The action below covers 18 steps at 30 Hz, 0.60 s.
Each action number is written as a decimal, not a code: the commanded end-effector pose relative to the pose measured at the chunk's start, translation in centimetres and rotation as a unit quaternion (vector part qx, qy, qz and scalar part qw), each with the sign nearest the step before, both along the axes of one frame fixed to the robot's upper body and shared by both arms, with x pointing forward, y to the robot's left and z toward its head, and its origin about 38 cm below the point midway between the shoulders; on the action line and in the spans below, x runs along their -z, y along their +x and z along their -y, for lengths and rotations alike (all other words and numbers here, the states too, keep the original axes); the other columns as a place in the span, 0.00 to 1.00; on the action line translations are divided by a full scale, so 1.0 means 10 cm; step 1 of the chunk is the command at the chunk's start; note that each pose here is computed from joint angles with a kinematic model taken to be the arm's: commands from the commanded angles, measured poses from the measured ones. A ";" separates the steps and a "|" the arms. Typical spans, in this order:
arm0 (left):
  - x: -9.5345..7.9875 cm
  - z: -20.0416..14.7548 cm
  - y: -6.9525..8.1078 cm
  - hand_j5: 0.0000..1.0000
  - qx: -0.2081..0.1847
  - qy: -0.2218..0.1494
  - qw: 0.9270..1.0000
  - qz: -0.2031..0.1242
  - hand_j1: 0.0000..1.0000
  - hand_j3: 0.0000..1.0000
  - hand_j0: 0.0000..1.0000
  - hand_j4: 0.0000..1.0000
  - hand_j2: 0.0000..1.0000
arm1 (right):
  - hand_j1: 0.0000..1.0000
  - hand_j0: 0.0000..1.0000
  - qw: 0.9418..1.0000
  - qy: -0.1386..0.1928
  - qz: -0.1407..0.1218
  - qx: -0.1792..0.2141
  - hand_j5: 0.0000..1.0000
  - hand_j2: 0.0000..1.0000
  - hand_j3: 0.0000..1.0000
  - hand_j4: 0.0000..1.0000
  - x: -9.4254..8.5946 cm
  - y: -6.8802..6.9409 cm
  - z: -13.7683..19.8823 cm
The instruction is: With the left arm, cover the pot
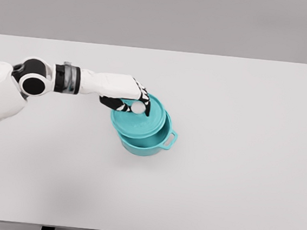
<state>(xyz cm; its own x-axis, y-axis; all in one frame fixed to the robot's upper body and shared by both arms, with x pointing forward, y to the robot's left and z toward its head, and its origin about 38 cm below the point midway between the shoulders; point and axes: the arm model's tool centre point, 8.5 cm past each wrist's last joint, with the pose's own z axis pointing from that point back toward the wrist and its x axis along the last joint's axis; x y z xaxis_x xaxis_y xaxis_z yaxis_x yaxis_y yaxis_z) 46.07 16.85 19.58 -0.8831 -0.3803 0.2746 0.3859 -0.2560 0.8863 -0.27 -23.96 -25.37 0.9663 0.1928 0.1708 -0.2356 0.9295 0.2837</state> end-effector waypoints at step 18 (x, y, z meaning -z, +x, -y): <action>0.09 0.04 -0.11 0.54 0.018 0.008 1.000 -0.004 0.54 0.54 0.54 0.54 0.54 | 1.00 1.00 1.000 0.000 0.001 0.000 1.00 1.00 1.00 1.00 0.00 0.01 0.00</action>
